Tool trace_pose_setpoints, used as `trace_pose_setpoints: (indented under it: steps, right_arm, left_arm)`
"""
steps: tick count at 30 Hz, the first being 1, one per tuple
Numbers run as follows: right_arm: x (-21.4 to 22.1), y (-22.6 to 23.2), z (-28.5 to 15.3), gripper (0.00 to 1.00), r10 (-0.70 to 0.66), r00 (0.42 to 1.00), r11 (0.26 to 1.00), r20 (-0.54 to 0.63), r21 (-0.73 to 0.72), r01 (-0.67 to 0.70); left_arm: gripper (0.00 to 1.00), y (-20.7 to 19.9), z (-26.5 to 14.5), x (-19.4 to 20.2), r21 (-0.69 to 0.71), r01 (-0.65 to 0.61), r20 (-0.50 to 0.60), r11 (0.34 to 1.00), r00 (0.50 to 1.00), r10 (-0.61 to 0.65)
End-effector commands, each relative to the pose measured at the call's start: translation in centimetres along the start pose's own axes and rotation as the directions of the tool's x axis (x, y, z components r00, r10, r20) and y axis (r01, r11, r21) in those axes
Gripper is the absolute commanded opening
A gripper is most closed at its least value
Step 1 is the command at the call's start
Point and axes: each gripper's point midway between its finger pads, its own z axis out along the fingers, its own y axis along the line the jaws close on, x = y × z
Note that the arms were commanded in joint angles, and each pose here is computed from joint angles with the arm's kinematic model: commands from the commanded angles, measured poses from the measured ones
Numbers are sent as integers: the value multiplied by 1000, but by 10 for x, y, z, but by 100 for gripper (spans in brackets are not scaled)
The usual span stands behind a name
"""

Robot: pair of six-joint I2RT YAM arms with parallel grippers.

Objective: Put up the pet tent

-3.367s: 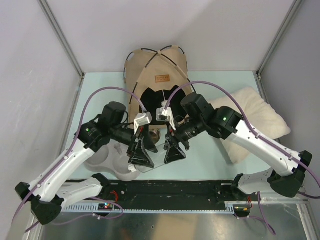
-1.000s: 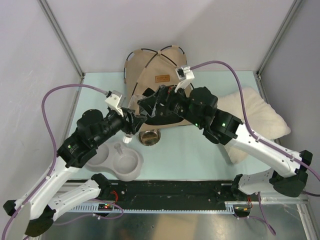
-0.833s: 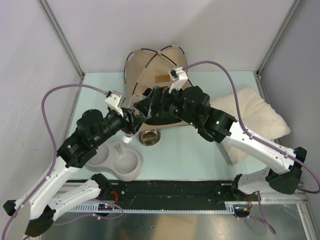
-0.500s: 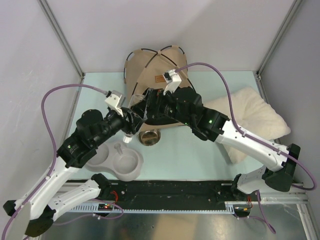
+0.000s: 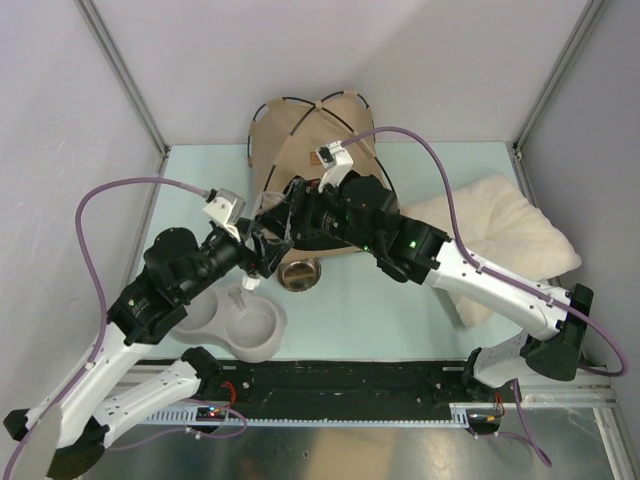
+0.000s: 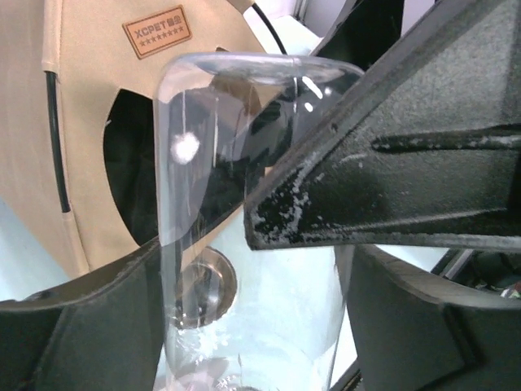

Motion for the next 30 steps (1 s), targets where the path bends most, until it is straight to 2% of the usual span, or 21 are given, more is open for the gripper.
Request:
trace_pose_setpoints:
  steps: [1,4,6,13,16,20,25,30]
  right_arm:
    - [-20,10,-1,52,-18,997,999,72,-29,20]
    - [-21,10,0,48,-38,996,999,78,-23,40]
    - [-21,7,0,47,-54,995,998,79,-13,55]
    - [-25,-16,3,45,-130,987,990,91,63,125]
    - [-25,-26,5,46,-175,981,982,87,84,168]
    - [-8,-34,14,46,-254,965,966,61,63,250]
    - [23,-28,27,46,-353,935,935,40,11,353]
    - [51,-11,42,46,-395,917,917,61,-41,397]
  left_arm:
    - [85,-9,-5,-12,49,-19,55,999,998,16]
    - [95,-8,-6,-8,46,-18,51,999,999,16]
    - [98,-5,-8,-6,29,-15,51,999,999,14]
    - [100,23,-36,-6,-132,20,73,991,997,-10]
    - [100,41,-61,-14,-237,55,124,970,992,-26]
    - [100,66,-97,-24,-376,118,205,919,978,-42]
    - [100,97,-142,-36,-541,232,304,808,950,-69]
    - [100,105,-166,-50,-577,299,373,760,924,-80]
